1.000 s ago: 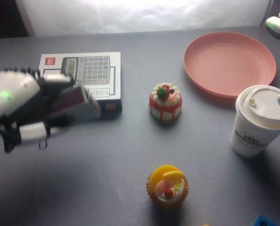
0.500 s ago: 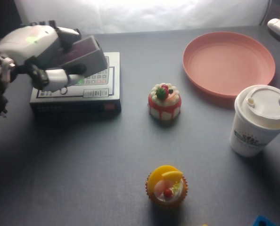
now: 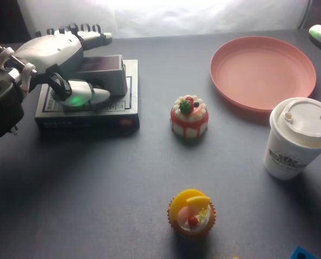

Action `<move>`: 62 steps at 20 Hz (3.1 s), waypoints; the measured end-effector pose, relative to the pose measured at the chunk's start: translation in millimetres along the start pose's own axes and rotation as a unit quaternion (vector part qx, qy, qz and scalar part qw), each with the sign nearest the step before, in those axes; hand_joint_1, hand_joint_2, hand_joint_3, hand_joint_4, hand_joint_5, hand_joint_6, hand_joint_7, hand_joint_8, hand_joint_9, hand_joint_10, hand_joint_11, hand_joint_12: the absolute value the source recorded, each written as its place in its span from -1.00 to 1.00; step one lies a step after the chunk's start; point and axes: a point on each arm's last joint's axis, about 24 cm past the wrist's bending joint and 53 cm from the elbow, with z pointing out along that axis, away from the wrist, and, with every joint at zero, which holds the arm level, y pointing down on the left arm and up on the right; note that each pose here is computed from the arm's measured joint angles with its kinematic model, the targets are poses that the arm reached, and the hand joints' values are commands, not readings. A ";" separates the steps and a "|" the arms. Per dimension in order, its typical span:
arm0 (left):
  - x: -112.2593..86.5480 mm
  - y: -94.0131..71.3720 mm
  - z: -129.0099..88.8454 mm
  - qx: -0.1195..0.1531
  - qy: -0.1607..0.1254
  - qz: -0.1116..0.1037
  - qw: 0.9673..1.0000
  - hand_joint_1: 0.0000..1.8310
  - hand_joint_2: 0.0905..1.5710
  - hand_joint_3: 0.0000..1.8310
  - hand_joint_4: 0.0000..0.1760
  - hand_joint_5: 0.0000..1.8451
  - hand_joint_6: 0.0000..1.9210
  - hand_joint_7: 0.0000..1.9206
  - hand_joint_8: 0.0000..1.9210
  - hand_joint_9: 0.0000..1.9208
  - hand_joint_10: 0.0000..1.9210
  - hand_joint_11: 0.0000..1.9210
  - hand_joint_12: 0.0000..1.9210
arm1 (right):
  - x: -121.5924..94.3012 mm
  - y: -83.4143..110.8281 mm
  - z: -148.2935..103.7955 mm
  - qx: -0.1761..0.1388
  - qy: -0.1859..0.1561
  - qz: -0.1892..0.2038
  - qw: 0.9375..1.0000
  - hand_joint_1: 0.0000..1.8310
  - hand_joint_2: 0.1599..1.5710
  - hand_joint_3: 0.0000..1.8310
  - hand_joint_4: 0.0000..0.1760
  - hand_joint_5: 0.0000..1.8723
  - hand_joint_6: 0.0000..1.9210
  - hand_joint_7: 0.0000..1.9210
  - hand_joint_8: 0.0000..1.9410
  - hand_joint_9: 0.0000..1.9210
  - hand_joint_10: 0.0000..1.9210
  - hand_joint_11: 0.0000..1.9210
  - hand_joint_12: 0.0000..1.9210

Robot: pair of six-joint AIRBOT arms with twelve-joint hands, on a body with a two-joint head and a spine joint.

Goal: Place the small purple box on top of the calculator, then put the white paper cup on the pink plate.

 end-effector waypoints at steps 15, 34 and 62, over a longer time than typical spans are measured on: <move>-20.6 -105.4 -77.4 0.196 -0.063 -0.006 0.979 0.07 0.29 -0.98 0.38 -0.97 -0.99 -1.00 -1.00 -1.00 -1.00 -1.00 -1.00 | 33.8 -12.1 3.6 -0.014 0.073 0.100 0.992 -0.36 0.15 -0.97 -0.32 -1.00 -1.00 -1.00 -1.00 -1.00 -1.00 -1.00 0.14; -15.1 -132.2 -98.8 0.250 -0.058 -0.008 0.967 -0.11 0.55 -0.98 -0.02 -0.97 -0.99 -1.00 -1.00 -1.00 -1.00 -1.00 -1.00 | 85.5 -35.4 43.7 0.020 0.139 0.111 0.984 0.12 0.37 -0.99 -1.00 -0.96 -0.08 -0.59 -0.49 -0.71 0.21 -0.68 0.88; -6.0 -118.1 -102.3 0.236 -0.042 -0.022 0.971 0.11 0.52 -1.00 -0.76 -0.95 -0.99 -1.00 -1.00 -1.00 -1.00 -1.00 -1.00 | -14.9 -60.2 147.0 0.040 -0.004 0.128 0.991 0.15 0.46 -1.00 -1.00 -0.69 -0.24 -0.64 -0.12 -0.69 0.49 -0.72 0.99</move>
